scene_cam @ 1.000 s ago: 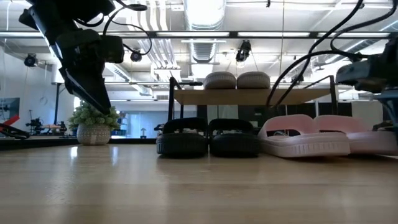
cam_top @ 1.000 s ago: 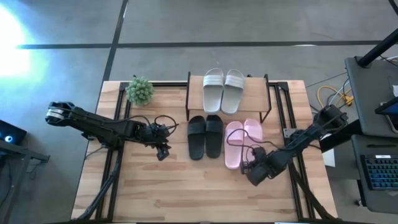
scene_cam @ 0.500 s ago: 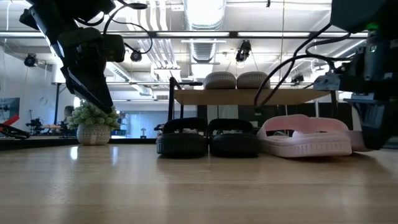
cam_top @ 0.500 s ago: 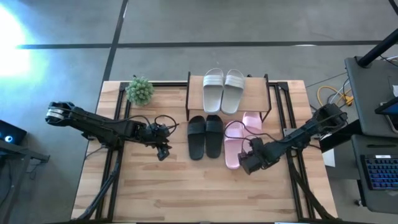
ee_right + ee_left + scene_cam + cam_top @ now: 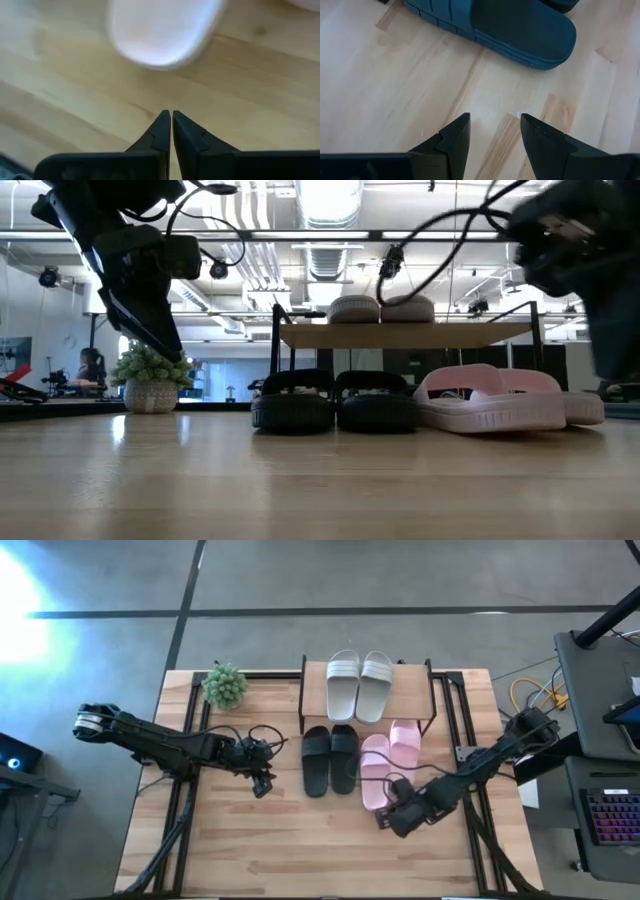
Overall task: Pick and place slides into the shelf
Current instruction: Adjust the left pink slipper under the shelf
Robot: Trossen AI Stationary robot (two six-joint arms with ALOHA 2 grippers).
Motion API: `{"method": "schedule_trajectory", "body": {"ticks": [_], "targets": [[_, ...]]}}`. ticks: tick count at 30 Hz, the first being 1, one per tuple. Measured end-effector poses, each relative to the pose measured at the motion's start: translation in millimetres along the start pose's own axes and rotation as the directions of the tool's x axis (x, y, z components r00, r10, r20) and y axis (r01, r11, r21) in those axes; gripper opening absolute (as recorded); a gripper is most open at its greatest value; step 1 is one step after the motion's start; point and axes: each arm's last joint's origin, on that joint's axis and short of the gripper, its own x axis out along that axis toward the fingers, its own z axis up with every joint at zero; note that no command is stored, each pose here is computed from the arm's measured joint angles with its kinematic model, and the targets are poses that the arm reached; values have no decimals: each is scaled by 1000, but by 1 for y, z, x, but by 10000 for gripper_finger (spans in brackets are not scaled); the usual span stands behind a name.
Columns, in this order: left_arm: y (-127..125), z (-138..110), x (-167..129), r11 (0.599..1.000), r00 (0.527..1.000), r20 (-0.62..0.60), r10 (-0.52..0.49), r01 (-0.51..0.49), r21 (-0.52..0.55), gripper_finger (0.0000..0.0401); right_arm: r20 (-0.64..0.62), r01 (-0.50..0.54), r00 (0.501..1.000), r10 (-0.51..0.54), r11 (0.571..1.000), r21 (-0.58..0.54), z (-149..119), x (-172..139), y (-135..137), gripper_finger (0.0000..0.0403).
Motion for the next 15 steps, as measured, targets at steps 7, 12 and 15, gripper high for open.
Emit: {"method": "schedule_trajectory", "body": {"ticks": [7, 12, 15], "targets": [[0, 0, 0, 1000, 1000, 1, 5, -5, 16, 160, 8, -49, 999, 49, 999, -7, -2, 21, 14, 11], [0, 0, 0, 1000, 1000, 1, 4, -4, 15, 160, 18, -35, 999, 36, 999, -36, -3, 42, 24, 11], [0, 0, 0, 1000, 1000, 1, 5, -5, 15, 160, 40, -11, 999, 13, 999, -50, 1, 52, 29, 11]]}}
